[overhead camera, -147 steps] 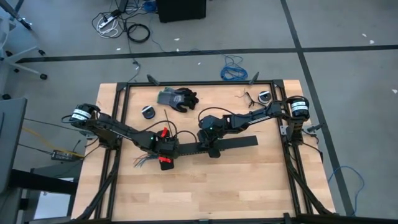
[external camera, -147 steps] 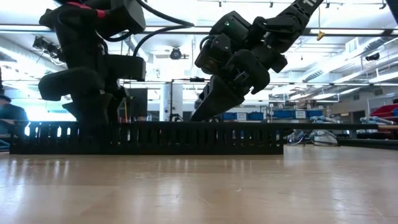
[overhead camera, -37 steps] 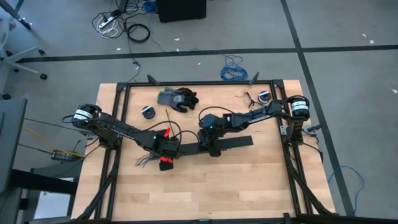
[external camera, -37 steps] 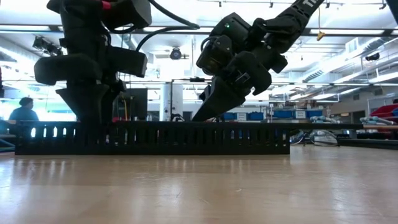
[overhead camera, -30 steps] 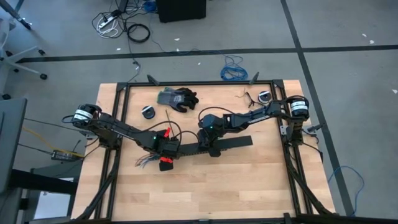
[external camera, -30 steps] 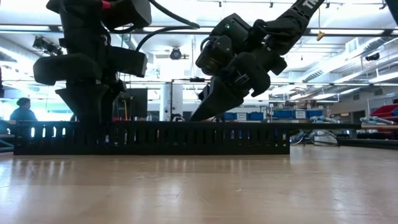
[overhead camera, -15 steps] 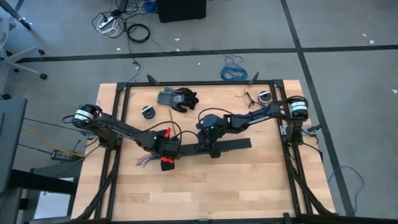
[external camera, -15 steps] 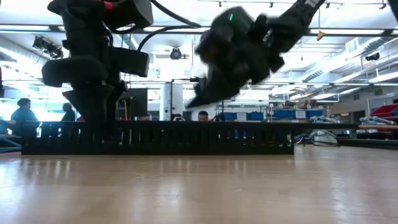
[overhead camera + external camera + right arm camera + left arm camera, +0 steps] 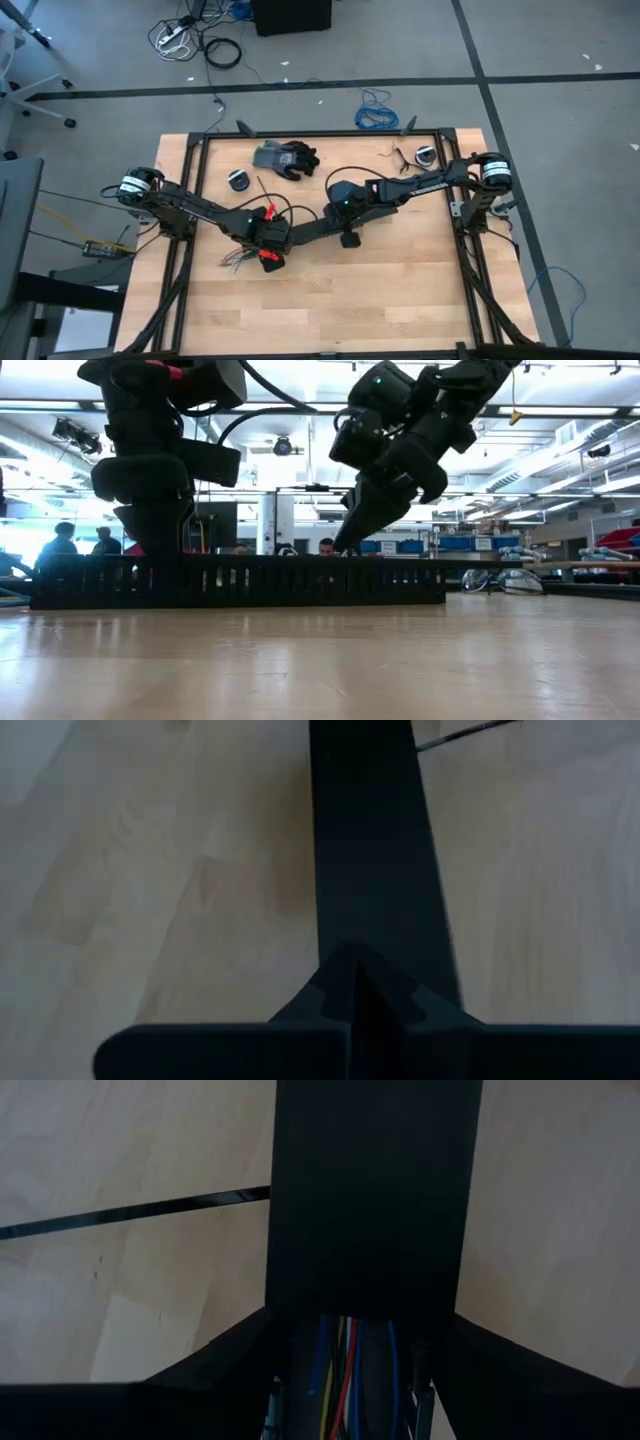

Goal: Ziptie cables
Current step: Close the black cable duct with the cover

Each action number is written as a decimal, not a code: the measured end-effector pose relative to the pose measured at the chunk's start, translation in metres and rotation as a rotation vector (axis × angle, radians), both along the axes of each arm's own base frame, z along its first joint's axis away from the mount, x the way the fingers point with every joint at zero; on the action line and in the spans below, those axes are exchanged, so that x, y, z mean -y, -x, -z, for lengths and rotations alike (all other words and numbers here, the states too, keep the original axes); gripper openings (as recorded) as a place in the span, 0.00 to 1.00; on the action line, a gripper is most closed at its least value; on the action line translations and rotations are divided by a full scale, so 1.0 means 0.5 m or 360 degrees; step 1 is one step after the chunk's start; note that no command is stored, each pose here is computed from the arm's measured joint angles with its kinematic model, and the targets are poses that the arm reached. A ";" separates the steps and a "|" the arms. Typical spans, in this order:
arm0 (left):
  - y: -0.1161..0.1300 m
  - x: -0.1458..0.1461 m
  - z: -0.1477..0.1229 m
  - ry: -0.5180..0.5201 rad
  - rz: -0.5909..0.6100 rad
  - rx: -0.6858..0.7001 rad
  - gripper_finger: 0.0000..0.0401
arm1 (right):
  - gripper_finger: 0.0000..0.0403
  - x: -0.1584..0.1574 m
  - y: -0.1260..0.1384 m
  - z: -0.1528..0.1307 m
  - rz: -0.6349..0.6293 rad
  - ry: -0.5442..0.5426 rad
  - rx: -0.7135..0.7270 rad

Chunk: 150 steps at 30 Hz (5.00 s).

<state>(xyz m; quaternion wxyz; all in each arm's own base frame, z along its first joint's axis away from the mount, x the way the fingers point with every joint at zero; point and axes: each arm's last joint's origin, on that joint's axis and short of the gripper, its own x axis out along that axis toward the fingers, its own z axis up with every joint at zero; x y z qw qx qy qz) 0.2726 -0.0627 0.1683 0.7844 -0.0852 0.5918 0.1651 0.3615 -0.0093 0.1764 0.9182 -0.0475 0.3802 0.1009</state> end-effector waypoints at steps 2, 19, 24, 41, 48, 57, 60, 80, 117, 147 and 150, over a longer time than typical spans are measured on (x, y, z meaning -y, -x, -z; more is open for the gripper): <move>-0.001 0.001 0.000 0.0012 -0.0003 0.0007 0.57 | 0.00 0.000 -0.003 0.008 0.0008 0.0006 -0.0012; 0.009 -0.004 0.001 -0.0093 0.0108 -0.0090 0.76 | 0.00 0.001 -0.002 0.045 0.0032 0.0002 -0.0183; 0.033 -0.007 0.003 -0.0043 0.0020 -0.0280 0.84 | 0.00 0.001 0.000 0.047 0.0031 0.0001 -0.0206; 0.025 0.000 0.035 -0.0045 0.0137 -0.0412 0.55 | 0.00 0.000 0.001 0.049 -0.0047 -0.0047 -0.0195; 0.019 0.001 0.032 -0.0073 0.0154 -0.0409 0.47 | 0.00 0.004 -0.002 0.049 -0.0073 -0.0063 -0.0156; 0.014 0.002 0.029 -0.0097 0.0193 -0.0400 0.49 | 0.00 0.021 -0.032 0.083 -0.0144 -0.0199 -0.0087; 0.013 0.001 0.029 -0.0114 0.0192 -0.0394 0.49 | 0.00 0.022 -0.052 0.091 -0.0173 -0.0225 -0.0055; 0.014 -0.004 0.028 -0.0233 0.0154 -0.0397 0.70 | 0.00 0.019 -0.087 0.088 -0.0239 -0.0233 -0.0073; 0.032 0.020 0.025 -0.0020 0.0359 -0.0545 0.44 | 0.00 0.008 -0.053 -0.006 -0.0243 -0.0244 -0.0016; 0.005 0.030 0.013 0.0052 0.0279 -0.0381 0.44 | 0.00 0.005 -0.025 0.094 -0.0095 -0.0273 -0.0028; 0.004 0.030 0.013 0.0040 0.0291 -0.0380 0.46 | 0.00 0.004 -0.025 0.094 -0.0090 -0.0263 -0.0020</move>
